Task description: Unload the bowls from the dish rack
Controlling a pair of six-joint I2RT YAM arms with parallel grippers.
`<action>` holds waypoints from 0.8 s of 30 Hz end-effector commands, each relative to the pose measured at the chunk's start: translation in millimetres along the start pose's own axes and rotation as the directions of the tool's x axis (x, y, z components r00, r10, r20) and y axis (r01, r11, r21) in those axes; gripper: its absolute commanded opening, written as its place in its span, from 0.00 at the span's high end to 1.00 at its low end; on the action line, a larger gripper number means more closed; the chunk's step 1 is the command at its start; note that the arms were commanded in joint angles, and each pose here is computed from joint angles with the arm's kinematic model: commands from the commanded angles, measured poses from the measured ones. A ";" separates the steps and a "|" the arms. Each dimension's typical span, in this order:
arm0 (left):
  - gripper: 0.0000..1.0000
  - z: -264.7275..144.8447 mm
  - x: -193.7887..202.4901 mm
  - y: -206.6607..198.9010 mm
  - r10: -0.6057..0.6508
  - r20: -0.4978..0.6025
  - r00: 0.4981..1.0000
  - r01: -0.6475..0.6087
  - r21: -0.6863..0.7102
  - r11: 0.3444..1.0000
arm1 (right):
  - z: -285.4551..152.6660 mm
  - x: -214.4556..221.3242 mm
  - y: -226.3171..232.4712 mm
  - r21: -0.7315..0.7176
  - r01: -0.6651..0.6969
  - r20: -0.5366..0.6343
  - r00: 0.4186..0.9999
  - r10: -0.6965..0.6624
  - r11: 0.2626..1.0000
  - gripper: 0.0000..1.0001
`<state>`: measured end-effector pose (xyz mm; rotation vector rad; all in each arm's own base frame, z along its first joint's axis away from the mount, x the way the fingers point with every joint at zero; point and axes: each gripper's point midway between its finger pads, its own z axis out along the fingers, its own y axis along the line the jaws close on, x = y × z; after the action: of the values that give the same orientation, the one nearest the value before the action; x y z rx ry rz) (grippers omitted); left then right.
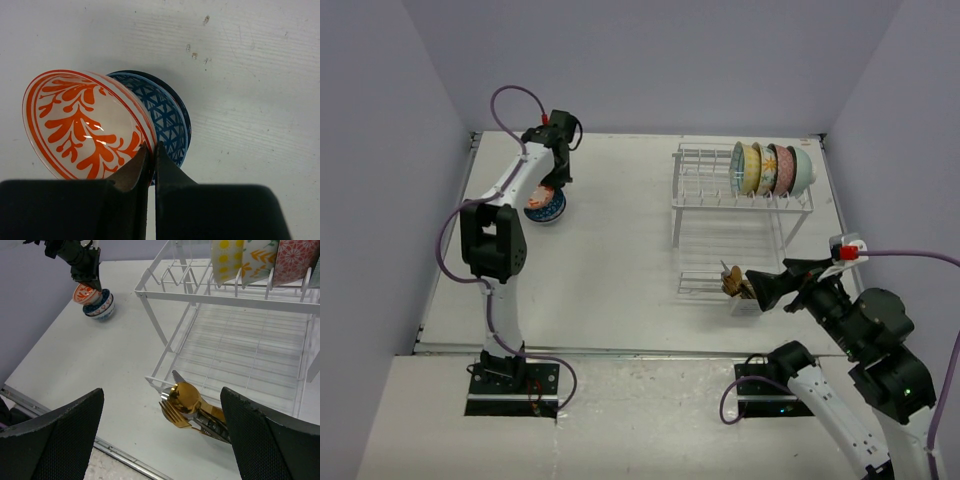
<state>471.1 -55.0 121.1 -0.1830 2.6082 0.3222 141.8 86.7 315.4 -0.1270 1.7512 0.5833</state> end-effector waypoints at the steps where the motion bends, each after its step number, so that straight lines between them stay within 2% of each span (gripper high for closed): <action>1: 1.00 -3.1 -9.2 -3.2 0.026 0.039 0.999 -0.026 0.006 1.000 | 6.6 -3.7 5.9 -0.032 0.012 0.005 1.000 -0.012 0.999 0.01; 15: 1.00 4.3 8.0 -9.4 0.103 -0.006 0.995 -0.103 -0.073 0.992 | 6.5 -3.6 6.1 -0.033 0.012 0.006 1.000 -0.012 0.999 0.01; 21: 0.85 -1.8 7.9 -5.2 0.128 -0.004 0.992 -0.127 -0.123 0.984 | 8.4 -3.8 7.3 -0.038 0.012 0.000 1.000 -0.012 0.999 0.01; 24: 0.70 -5.4 8.6 -2.7 0.138 -0.007 0.990 -0.137 -0.143 0.980 | 9.9 -3.8 7.5 -0.039 0.012 -0.002 1.000 -0.012 0.999 0.01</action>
<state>459.9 -68.3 100.3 -0.0693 2.6464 0.4714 144.8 89.6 311.4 -0.1336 1.7665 0.5863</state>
